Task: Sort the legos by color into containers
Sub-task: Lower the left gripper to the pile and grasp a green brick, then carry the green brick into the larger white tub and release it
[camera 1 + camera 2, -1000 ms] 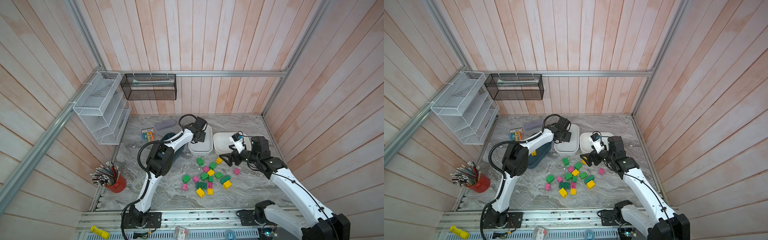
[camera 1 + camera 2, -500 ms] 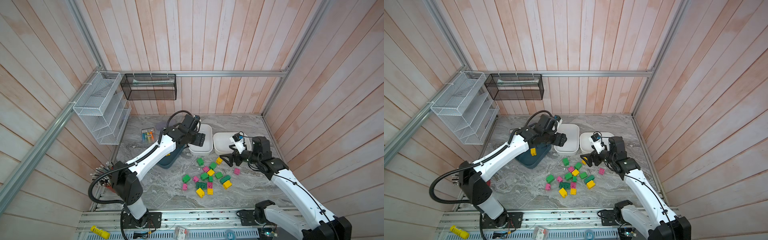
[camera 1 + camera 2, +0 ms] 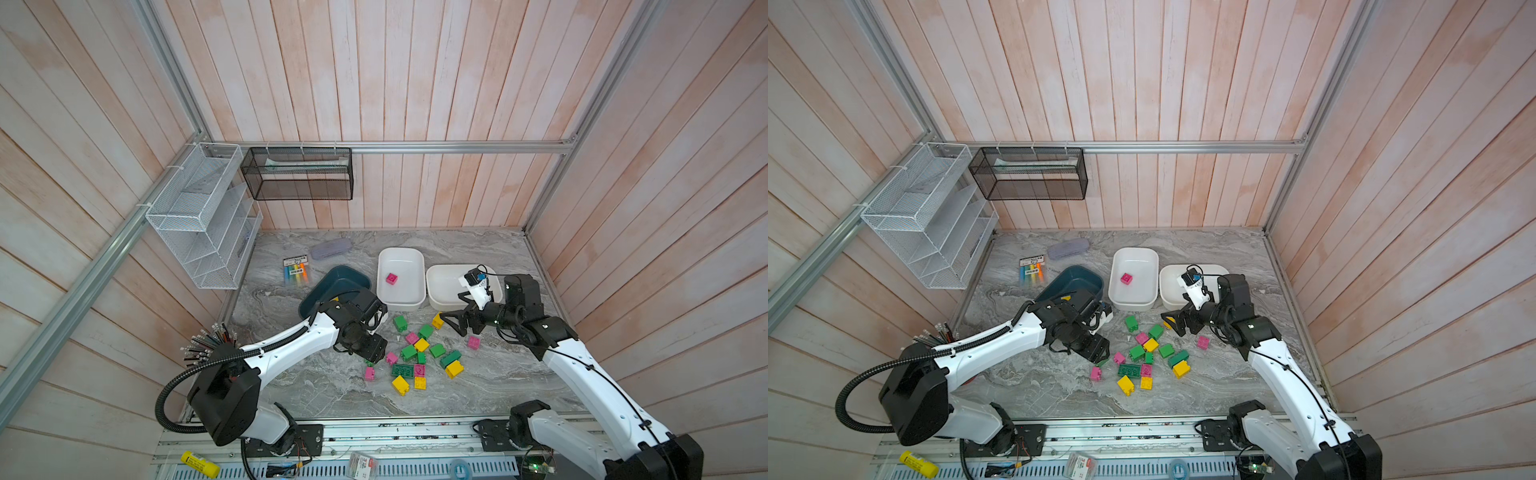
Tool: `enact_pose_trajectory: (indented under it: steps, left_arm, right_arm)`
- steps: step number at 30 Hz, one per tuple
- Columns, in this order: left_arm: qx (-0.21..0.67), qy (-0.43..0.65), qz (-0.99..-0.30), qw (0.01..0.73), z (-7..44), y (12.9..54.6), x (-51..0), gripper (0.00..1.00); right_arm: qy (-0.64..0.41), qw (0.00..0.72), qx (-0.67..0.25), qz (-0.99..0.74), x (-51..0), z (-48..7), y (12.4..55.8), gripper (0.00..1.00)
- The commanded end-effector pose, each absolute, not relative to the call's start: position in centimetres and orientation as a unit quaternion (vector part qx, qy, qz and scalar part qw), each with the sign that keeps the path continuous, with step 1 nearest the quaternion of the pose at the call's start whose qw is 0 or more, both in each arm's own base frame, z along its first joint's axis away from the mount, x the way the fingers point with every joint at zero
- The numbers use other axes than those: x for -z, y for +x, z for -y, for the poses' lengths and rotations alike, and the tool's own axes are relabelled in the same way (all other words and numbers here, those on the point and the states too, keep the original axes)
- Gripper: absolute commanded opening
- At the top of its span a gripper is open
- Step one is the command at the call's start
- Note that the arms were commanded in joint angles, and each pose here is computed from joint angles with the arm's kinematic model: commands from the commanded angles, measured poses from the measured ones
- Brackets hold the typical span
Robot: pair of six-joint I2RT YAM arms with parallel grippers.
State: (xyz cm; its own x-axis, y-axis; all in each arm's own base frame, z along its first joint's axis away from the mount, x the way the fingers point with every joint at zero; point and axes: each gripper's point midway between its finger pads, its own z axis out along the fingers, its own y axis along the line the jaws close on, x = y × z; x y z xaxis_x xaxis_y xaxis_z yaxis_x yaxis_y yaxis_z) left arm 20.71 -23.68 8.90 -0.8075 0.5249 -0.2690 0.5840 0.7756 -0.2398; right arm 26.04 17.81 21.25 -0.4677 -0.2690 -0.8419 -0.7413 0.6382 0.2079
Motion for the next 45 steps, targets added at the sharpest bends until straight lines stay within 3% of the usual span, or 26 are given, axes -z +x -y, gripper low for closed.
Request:
enact_pose_trajectory:
  steps: [1,6,21,23,26,34,45]
  left_arm:
    - [0.156,0.323,-0.928,0.102,24.3,21.1,-7.5,0.71]
    - [0.115,0.337,-0.93,0.096,24.0,21.8,-5.7,0.69]
    - [0.05,0.342,-0.936,0.064,23.5,21.9,-2.4,0.49]
    - [0.051,0.341,-0.937,0.06,23.5,21.8,-2.3,0.4]
    - [0.051,0.337,-0.937,0.072,23.6,22.1,-2.9,0.11]
    - [0.079,0.323,-0.935,0.126,26.6,25.1,-9.6,0.18]
    - [0.199,0.3,-0.908,0.215,37.9,33.1,-16.8,0.18]
  right_arm:
    - [-0.32,0.397,-0.295,-0.808,-20.5,-17.7,25.1,0.98]
    - [-0.32,0.394,-0.29,-0.812,-20.1,-17.4,25.0,0.98]
    - [-0.318,0.389,-0.28,-0.818,-19.8,-16.8,25.2,0.98]
    - [-0.319,0.391,-0.277,-0.818,-19.9,-16.7,25.3,0.98]
    - [-0.317,0.391,-0.276,-0.819,-20.1,-16.6,25.5,0.98]
    - [-0.315,0.401,-0.267,-0.818,-20.7,-16.3,26.5,0.98]
    - [-0.262,0.434,-0.222,-0.833,-21.9,-12.6,28.9,0.98]
